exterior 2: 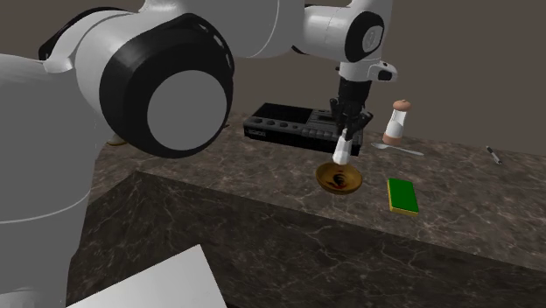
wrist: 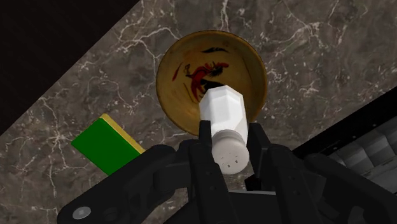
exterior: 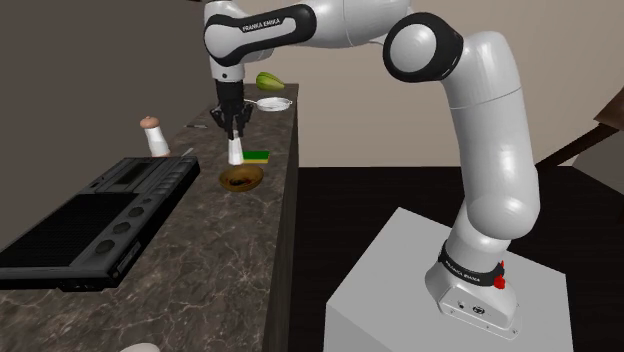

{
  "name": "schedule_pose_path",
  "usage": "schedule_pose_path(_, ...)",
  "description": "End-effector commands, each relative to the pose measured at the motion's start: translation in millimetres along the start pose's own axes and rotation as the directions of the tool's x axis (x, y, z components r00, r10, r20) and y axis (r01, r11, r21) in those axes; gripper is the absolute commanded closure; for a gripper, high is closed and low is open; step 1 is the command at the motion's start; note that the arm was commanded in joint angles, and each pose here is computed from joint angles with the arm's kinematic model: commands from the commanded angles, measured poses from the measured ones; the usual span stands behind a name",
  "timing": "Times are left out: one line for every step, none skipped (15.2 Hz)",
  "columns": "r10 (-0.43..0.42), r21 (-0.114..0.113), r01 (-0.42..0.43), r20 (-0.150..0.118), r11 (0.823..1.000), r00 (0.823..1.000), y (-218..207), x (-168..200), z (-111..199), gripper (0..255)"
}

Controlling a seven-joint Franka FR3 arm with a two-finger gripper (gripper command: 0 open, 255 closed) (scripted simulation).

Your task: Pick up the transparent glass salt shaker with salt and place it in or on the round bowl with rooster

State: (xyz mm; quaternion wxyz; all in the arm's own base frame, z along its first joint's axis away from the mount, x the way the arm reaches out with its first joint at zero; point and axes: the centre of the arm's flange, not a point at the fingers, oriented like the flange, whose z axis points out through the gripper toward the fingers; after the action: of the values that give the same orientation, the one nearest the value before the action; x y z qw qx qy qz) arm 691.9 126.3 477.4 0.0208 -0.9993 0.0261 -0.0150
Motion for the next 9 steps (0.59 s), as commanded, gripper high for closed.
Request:
schedule_pose_path(0.0, 0.0, 0.0, -0.001, 1.0, 1.0, 0.8, -0.7, 11.0, 255)
schedule_pose_path(0.0, 0.0, 0.0, -0.001, 1.0, 1.0, 1.0, -0.8, 16.3, 255)
schedule_pose_path(0.0, 0.0, 0.0, -0.001, 1.0, 1.0, 1.2, -1.0, 21.5, 255)
schedule_pose_path(0.0, 0.0, 0.0, -0.001, 1.0, 1.0, 1.4, -1.1, 26.8, 255)
schedule_pose_path(0.0, 0.0, 0.0, -0.001, 1.0, 1.0, 1.7, -1.3, 32.1, 255)
schedule_pose_path(0.0, 0.0, 0.0, -0.001, 1.0, 1.0, 1.9, -1.4, 37.4, 255)
schedule_pose_path(0.0, 0.0, 0.0, -0.001, 1.0, 1.0, 2.1, -1.6, 42.6, 255)
schedule_pose_path(0.0, 0.0, 0.0, -0.001, 1.0, 1.0, 2.4, -1.7, 48.5, 255)
schedule_pose_path(0.0, 0.0, 0.0, -0.001, 1.0, 1.0, 2.4, -1.8, 48.5, 255)
